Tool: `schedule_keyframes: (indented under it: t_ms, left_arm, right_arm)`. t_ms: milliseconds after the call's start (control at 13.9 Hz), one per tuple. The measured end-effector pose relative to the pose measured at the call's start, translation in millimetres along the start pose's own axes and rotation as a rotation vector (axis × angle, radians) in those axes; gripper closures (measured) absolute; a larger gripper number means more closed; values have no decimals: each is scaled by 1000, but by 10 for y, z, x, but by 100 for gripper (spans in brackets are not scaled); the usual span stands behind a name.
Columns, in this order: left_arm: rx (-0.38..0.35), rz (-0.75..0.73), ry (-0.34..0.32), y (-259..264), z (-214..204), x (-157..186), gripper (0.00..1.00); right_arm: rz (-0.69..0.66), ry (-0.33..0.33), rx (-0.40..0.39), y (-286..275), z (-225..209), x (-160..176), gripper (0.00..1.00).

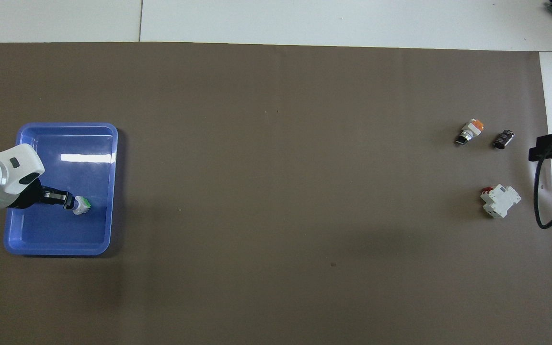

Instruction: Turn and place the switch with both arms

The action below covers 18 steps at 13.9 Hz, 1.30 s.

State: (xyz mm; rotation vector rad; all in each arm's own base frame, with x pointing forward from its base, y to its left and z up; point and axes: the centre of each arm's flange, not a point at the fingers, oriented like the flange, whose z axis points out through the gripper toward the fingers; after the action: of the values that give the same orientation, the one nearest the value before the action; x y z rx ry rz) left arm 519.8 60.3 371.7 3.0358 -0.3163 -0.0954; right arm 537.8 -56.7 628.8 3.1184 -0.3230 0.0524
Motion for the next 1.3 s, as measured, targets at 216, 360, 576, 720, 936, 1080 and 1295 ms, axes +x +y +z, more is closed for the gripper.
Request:
schedule_keyframes:
  t_ms: [216, 360, 576, 720, 936, 1080, 1295]
  left_arm:
    - [-2, 11, -3, 7, -154, 104, 65]
    - [-7, 27, -9, 59, -328, 216, 64]
    - [-15, 60, -36, 222, -689, 412, 64]
    - [15, 61, -57, 365, -937, 529, 64]
    - [60, 67, -71, 670, -1237, 652, 63]
    - [66, 68, -76, 737, -1477, 651, 63]
    - [66, 48, -93, 691, -1915, 527, 62]
  right_arm:
    - [1, 2, 0, 4, -1, 2, 0]
    - [1, 2, 0, 4, -2, 3, 0]
    - [-2, 2, 0, -15, -2, 1, 0]
    - [-6, 3, 0, -47, -7, -5, 0]
    - [1, 4, 1, -58, -14, -10, 0]
    - [10, -1, 0, -58, -11, -18, 0]
    - [13, -2, 0, -57, -13, -20, 0]
